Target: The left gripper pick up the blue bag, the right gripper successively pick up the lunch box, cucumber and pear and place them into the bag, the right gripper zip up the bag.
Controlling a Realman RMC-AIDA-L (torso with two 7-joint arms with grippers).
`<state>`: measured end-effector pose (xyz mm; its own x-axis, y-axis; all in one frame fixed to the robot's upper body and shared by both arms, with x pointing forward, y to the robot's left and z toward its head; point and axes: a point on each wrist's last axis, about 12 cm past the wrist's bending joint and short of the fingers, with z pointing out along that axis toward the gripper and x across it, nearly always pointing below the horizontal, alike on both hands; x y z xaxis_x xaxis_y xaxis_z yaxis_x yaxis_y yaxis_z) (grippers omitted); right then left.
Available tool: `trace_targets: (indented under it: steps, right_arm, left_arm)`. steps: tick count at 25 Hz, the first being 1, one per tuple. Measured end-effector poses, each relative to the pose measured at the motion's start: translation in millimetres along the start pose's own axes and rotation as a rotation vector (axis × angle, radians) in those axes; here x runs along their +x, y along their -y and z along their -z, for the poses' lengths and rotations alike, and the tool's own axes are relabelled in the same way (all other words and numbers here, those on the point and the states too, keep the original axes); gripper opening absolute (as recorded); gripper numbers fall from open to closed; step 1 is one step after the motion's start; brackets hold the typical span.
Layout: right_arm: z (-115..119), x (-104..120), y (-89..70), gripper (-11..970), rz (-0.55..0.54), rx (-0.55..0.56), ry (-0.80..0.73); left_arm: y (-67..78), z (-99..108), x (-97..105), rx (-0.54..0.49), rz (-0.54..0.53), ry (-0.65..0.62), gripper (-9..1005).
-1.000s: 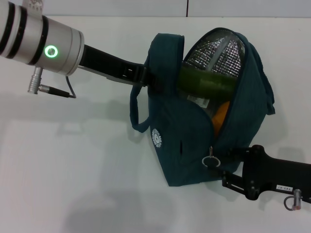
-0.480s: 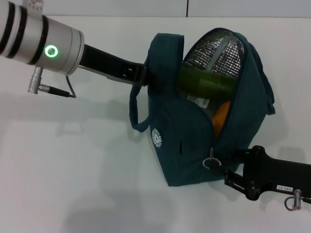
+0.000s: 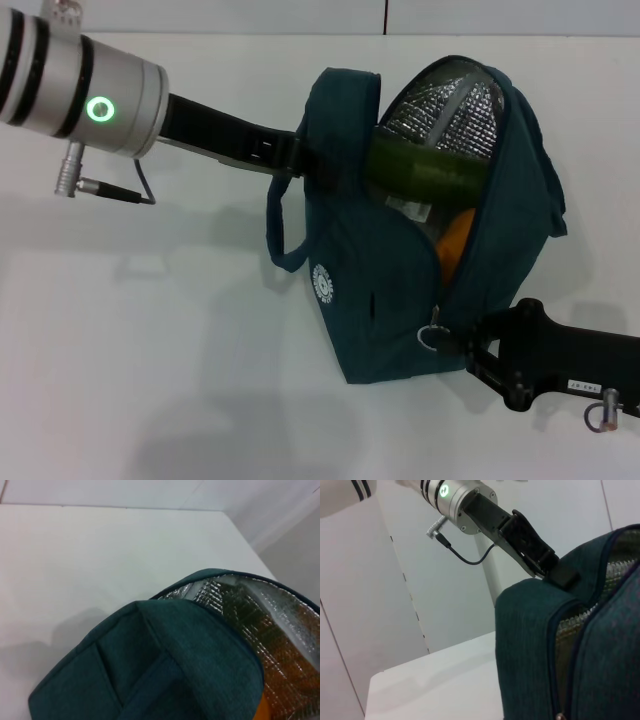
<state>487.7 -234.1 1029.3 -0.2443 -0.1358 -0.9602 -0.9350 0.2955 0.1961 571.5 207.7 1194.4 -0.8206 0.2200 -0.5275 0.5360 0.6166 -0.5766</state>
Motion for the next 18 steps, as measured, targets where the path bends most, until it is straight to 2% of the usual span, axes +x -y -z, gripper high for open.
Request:
trace_targets:
  steps: [3,8,12,18]
  right_arm:
    - [4,-1,-1.1,26,0.004,-0.009,0.01]
    - [21,-4,-4.4,7,0.016,-0.005,0.069]
    - [31,-7,-5.7,8,0.028,0.004,0.107]
    - [29,-15,-3.2,10,0.049,0.001,0.134]
  left_arm:
    - [-3.7,2,2,0.019,0.004,0.019,64]
    - [-10.3,5,9,0.129,0.016,0.08,88]
    - [-14.5,8,15,0.167,0.009,0.105,106]
    - [-25.8,-2,33,0.205,-0.016,0.08,134]
